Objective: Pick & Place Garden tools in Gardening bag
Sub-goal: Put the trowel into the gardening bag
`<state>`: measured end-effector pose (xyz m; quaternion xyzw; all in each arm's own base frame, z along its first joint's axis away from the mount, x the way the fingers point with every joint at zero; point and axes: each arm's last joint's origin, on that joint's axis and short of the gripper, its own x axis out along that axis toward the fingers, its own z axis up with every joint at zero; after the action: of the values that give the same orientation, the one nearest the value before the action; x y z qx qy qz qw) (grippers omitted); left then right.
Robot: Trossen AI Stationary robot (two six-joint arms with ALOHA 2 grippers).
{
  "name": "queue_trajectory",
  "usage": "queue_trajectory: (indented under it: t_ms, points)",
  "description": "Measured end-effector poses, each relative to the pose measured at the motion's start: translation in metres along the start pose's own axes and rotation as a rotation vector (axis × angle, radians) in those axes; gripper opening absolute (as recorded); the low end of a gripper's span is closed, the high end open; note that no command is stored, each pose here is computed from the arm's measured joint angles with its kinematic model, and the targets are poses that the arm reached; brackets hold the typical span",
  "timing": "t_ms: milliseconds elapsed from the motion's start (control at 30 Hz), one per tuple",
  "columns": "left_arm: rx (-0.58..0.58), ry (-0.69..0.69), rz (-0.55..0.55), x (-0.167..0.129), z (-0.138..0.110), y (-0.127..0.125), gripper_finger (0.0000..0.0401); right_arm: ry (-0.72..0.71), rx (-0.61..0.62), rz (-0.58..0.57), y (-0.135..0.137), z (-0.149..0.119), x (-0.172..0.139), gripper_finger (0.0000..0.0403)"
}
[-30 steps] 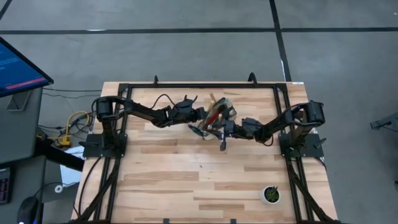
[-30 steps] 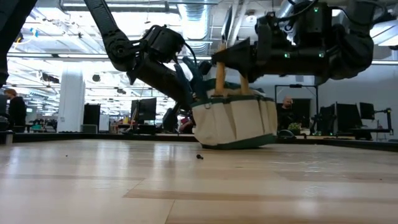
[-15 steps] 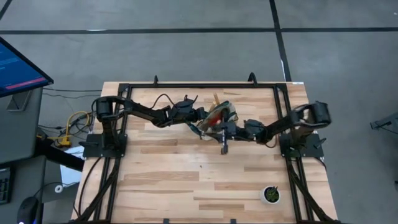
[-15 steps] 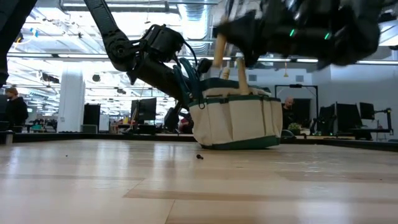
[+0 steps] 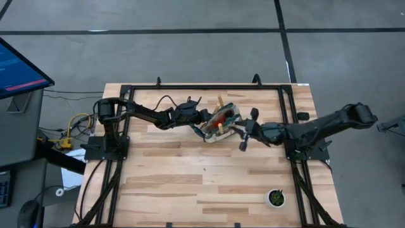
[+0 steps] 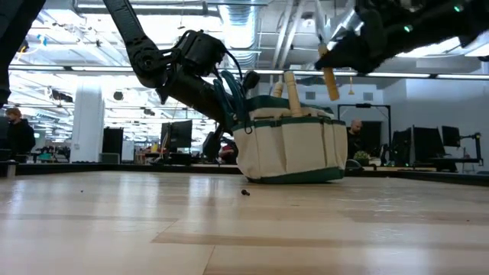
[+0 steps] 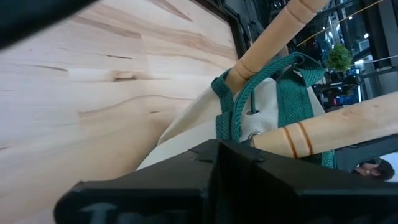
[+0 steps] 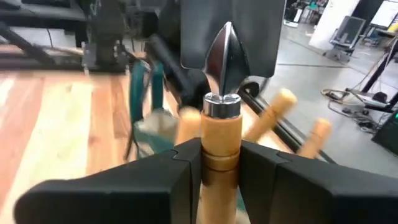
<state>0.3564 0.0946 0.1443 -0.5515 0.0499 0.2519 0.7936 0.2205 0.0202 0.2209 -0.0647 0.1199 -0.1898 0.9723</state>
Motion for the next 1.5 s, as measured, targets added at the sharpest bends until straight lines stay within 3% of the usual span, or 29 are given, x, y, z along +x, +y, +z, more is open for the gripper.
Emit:
queue_trajectory:
  t_ms: [100, 333, 1000, 1233, 1500]
  points:
    - [-0.001, -0.002, -0.006, 0.0, 0.0, 0.0, 0.0002, -0.017, 0.014, -0.023, -0.011, -0.013, -0.01, 0.007]
    - [-0.001, 0.001, -0.015, 0.0, -0.001, -0.002, 0.0002, -0.209, 0.127, -0.029, -0.031, -0.027, -0.019, 0.007]
    - [-0.003, -0.005, -0.028, 0.0, 0.0, -0.003, 0.0002, -0.16, 0.101, -0.01, -0.028, -0.055, 0.017, 0.007]
    - [-0.002, 0.004, -0.032, 0.0, 0.0, -0.003, 0.0002, -0.228, 0.063, -0.031, -0.028, -0.053, 0.02, 0.007]
    - [-0.002, 0.007, -0.033, 0.0, -0.001, -0.003, 0.0002, -0.157, 0.029, -0.056, -0.029, -0.065, 0.028, 0.007]
